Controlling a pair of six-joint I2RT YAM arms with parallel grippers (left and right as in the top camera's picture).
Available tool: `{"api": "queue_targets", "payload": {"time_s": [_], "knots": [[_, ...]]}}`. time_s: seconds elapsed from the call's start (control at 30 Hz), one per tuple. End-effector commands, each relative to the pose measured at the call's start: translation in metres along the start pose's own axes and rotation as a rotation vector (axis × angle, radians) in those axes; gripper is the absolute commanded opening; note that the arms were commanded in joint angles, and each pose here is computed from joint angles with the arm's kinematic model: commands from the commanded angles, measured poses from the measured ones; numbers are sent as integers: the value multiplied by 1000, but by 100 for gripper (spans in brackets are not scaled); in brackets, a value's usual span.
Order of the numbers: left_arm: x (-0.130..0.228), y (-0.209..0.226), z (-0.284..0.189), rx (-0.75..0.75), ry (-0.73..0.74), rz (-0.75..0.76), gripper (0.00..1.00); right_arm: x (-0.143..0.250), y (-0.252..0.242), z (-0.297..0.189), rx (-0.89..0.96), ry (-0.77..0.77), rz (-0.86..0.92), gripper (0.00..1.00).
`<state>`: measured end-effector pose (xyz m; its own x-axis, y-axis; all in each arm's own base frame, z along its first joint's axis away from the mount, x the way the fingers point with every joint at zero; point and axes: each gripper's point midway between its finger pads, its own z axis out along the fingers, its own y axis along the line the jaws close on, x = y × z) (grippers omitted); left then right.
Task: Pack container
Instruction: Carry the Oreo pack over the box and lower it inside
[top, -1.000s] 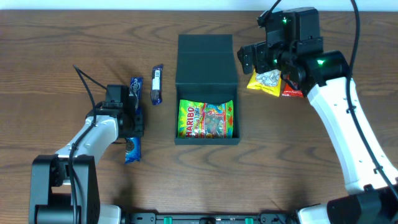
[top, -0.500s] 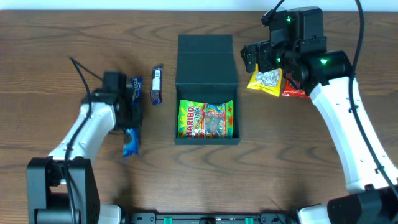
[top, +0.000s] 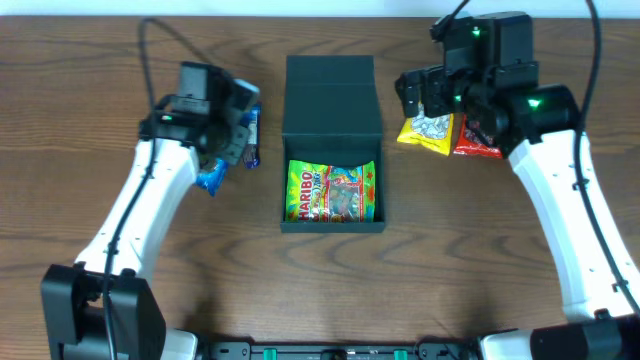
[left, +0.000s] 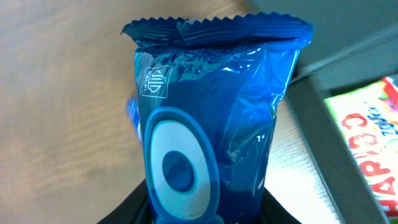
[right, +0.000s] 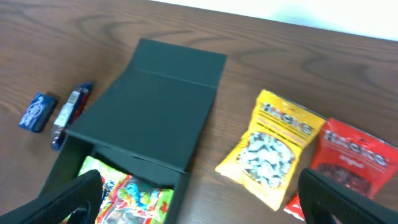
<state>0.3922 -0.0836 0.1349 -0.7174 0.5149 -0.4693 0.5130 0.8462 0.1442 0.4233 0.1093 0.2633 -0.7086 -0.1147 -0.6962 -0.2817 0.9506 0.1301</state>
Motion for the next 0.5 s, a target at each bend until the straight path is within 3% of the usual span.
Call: {"api": "queue_targets", "payload": {"time_s": [0.0,0.13,0.2,0.47], "knots": [[-29,-21,-8,0,-76,361,6,-7,-14,-17,24,-34,53,99],[-60,-73,-12,8,-185,791,6,-2,-40,-23,68,-23,102,99],[-72,-93,-13,4,-235,909,6,1,-49,-25,84,-17,120,99],[-84,-150,29,92,-295,1046,6,11,-74,-31,126,10,171,99]]}}
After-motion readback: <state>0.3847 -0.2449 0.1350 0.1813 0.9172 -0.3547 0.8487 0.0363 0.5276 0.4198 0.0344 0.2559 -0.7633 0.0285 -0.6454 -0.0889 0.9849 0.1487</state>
